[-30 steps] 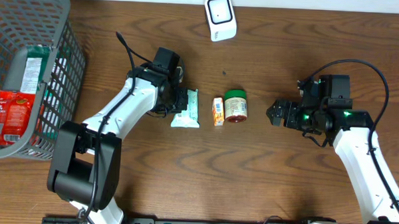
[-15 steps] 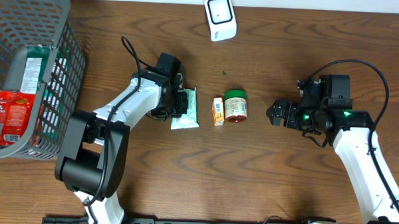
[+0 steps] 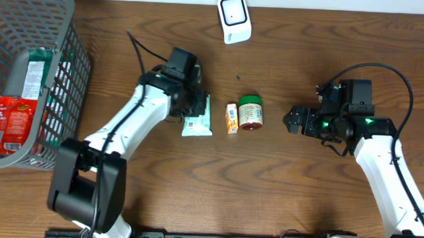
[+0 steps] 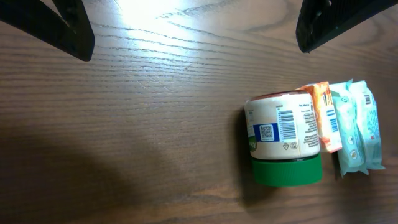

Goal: Scan the item barcode
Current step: 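Push the wipes pack against the soap bar with the left gripper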

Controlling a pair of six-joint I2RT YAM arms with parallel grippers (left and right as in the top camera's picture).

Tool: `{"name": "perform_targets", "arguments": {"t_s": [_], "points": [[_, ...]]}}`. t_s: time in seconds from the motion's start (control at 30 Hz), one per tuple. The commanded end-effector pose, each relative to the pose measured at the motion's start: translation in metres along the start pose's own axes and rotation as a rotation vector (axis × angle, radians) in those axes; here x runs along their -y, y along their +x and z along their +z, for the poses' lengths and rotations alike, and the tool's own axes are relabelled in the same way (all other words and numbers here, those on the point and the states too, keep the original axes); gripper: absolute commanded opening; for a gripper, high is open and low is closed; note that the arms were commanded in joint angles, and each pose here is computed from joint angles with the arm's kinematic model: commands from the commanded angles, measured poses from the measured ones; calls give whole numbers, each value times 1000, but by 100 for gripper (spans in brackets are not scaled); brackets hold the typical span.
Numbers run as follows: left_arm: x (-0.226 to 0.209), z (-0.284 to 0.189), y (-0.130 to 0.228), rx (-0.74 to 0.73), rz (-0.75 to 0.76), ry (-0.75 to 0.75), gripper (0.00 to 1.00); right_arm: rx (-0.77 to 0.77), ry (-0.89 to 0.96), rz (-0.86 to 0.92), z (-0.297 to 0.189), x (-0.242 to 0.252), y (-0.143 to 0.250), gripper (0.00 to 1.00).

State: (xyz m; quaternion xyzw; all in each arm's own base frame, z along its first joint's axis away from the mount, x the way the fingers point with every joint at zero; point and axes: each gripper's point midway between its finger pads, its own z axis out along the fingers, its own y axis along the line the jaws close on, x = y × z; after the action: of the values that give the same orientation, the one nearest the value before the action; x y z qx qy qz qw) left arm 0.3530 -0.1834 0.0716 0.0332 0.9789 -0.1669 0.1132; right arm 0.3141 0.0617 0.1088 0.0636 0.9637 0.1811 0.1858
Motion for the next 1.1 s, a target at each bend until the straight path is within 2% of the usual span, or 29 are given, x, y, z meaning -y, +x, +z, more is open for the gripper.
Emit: {"name": "perform_targets", "arguments": {"t_s": [0.0,0.2,0.4,0.7,0.93,1.07], "points": [[-1,23,23,-79,25,-21,11,7,-15,-7,-2,-7,-3,99],[-10,50,48,-159,23,-80,11,7,-14,-7,-2,-7,-3,99],[-10,51,43,-144,29,-91,11,7,-15,-8,-2,-7,-3,99],[19,-14,-7,99,76,-37,11,7,-15,-8,-2,-7,-3,99],[-24,-18,-41,262,60,-298,11,7,-15,-8,-2,-7,-3,99],[-49,-17,-55,301,20,-366,11,7,-15,-8,-2,-7,-3,99]]}}
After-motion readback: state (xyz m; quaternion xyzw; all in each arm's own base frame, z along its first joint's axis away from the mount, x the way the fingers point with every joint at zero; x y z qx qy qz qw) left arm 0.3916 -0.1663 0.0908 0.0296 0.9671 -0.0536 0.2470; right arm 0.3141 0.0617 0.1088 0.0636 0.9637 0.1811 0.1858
